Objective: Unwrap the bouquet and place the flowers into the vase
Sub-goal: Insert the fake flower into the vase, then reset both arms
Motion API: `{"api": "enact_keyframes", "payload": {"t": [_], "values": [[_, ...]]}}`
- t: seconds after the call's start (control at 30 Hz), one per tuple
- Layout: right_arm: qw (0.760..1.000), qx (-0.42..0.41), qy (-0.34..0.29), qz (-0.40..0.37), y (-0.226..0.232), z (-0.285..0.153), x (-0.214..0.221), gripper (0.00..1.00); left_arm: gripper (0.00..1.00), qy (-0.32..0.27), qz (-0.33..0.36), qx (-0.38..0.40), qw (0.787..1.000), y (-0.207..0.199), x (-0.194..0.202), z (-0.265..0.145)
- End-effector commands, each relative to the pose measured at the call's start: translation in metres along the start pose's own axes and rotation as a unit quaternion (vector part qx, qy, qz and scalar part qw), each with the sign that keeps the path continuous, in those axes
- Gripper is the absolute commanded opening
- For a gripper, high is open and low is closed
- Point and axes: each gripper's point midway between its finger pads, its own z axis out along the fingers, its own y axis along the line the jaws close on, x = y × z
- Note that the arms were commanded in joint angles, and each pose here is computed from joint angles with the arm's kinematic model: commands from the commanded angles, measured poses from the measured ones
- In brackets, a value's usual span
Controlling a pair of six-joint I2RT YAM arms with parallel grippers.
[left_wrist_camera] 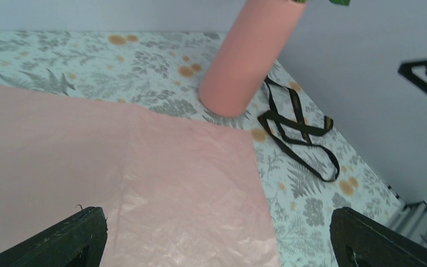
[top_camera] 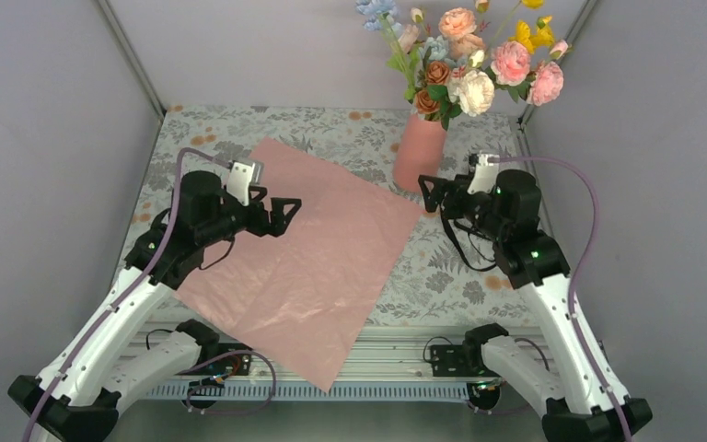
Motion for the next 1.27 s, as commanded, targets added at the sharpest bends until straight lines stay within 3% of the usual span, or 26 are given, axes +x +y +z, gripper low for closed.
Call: {"api": "enact_keyframes", "payload": {"t": [0.0, 0.2, 0.33, 0.5, 0.73, 1.23], "values": [[0.998, -0.031, 0.036, 0.047, 0.01, -0.021, 0.026, 1.0, 1.0, -0.046, -0.019, -0.027, 0.998, 0.002, -0.025, -0.017], [0.997, -0.058, 0.007, 0.043, 0.028, -0.053, 0.008, 1.0, 1.0, -0.07, -0.033, -0.1, 0.992, 0.02, -0.041, -0.037], [0.997, -0.064, -0.031, 0.041, 0.031, -0.07, 0.001, 1.0, 1.0, -0.063, -0.034, -0.082, 0.994, 0.011, -0.045, -0.037], [0.998, -0.022, -0.002, 0.055, 0.011, -0.057, 0.022, 1.0, 1.0, -0.08, -0.024, -0.018, 0.996, -0.008, -0.042, -0.037], [0.997, -0.033, 0.029, 0.063, 0.011, -0.045, 0.038, 1.0, 1.0, -0.081, -0.026, -0.015, 0.996, -0.004, -0.03, -0.035], [0.996, -0.057, 0.0, 0.073, 0.022, -0.053, 0.023, 1.0, 1.0, -0.06, -0.044, -0.031, 0.997, 0.008, -0.01, -0.024]]}}
